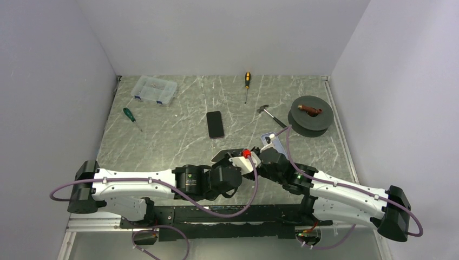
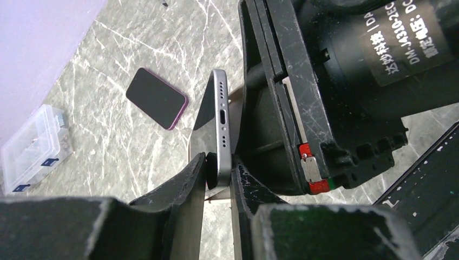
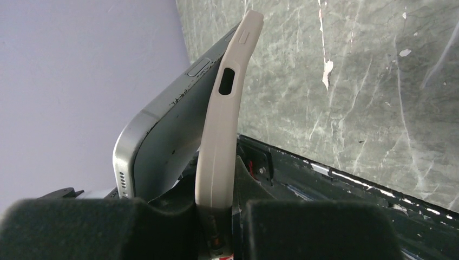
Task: Take the phone out of the phone case
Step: Remove the phone case from the phone.
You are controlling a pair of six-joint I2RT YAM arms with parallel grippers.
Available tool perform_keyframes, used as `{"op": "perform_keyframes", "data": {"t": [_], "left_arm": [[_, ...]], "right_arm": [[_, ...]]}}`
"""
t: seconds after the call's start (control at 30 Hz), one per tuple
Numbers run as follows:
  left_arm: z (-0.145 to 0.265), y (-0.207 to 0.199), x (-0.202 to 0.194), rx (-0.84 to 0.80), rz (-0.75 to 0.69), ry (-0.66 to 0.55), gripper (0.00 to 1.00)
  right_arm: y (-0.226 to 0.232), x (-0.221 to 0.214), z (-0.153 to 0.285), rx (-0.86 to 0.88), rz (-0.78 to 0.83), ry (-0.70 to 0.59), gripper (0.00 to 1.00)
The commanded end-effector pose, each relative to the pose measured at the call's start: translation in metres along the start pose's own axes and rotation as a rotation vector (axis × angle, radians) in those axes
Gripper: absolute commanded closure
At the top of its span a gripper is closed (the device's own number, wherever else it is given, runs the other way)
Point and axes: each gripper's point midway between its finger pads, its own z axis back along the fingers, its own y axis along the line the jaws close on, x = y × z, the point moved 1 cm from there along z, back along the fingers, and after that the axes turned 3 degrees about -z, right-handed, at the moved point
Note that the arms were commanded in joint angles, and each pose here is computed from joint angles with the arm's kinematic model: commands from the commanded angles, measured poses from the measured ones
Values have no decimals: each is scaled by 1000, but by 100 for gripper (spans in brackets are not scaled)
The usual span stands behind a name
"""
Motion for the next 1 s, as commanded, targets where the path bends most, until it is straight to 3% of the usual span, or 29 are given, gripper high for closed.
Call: {"op": "perform_keyframes", "data": {"t": [0.0,0.43,0.5,0.63,0.97], "left_arm": [[4,10,35,27,94,-102,76],[0,2,26,4,74,-62,65],[0,1,26,-1,70,-62,71],[2,2,25,-4,75,-67,100],[34,5,54,-117,92,-192,100]], "right_arm": [[57,-13,17,184,-9,71,100],[59,-12,18,185,19,64,100],[58,-11,18,184,18,63,100],[55,-10,19,182,16,53,100],[46,0,24,164,33,-1,100]]}}
